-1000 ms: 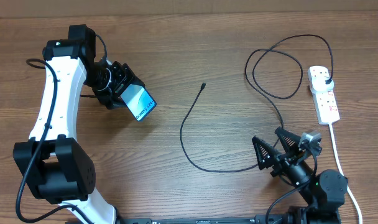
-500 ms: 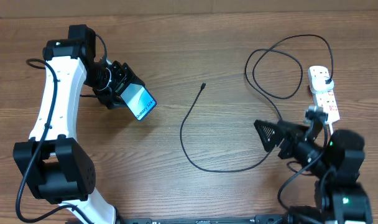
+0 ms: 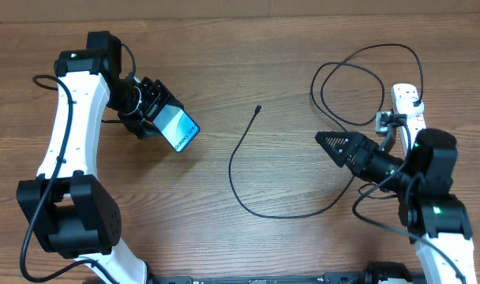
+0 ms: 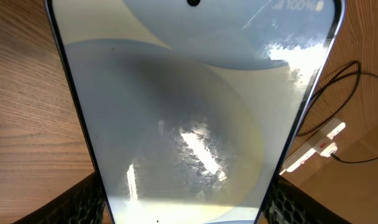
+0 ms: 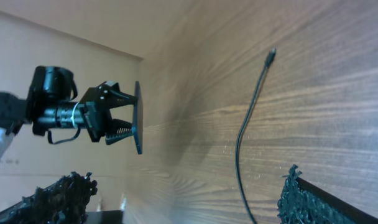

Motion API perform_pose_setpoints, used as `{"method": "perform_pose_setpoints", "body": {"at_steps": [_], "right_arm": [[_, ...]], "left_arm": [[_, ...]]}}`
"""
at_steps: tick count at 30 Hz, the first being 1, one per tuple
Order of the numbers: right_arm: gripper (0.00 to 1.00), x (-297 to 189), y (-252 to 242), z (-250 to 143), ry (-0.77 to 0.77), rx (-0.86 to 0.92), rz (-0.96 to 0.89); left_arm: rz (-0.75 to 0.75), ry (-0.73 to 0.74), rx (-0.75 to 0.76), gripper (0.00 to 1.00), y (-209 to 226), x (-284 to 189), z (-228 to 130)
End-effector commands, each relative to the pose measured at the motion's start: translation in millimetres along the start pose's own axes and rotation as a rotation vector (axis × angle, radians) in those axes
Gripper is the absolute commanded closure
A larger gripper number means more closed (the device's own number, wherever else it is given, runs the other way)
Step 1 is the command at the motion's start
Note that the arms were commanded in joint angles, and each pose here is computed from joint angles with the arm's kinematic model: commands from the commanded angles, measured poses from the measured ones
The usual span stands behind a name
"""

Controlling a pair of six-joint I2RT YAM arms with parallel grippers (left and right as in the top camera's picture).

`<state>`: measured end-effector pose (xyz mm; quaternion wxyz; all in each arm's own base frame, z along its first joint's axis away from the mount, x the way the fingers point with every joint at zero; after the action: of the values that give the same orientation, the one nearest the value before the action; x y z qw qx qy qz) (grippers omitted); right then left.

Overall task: Plug charger to phone and switch on socket
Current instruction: 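Move the right gripper toward the black cable's USB-C end, then hold the phone up with the left gripper, position right gripper above cable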

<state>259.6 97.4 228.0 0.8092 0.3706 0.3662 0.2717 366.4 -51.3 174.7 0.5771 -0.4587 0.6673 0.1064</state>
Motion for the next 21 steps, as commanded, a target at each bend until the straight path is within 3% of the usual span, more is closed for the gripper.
{"method": "perform_pose_setpoints", "body": {"at_steps": [1,21], "right_arm": [[0.06,10.5,9.9,1.6,0.045,0.027,0.053],[0.14,88.5,32.5,-12.4,0.069,0.102,0.033]], "left_arm": [[-0.043,0.01,-0.03,0.32,-8.5,-10.3,-8.0],[-0.104,0.11,-0.242,0.28,-21.4,-10.4,-23.2]]}}
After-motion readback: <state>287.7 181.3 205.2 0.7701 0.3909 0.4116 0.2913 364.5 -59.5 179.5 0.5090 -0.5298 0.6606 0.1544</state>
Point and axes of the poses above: each gripper's point midway between its finger pads, its own x axis out along the fingers, its own y axis along the line the jaws close on, z = x × y, the point moved 2 cm from there along -x, back along the fingers, and after that the axes turned 7 degrees about -x, right-handed, at the moved point
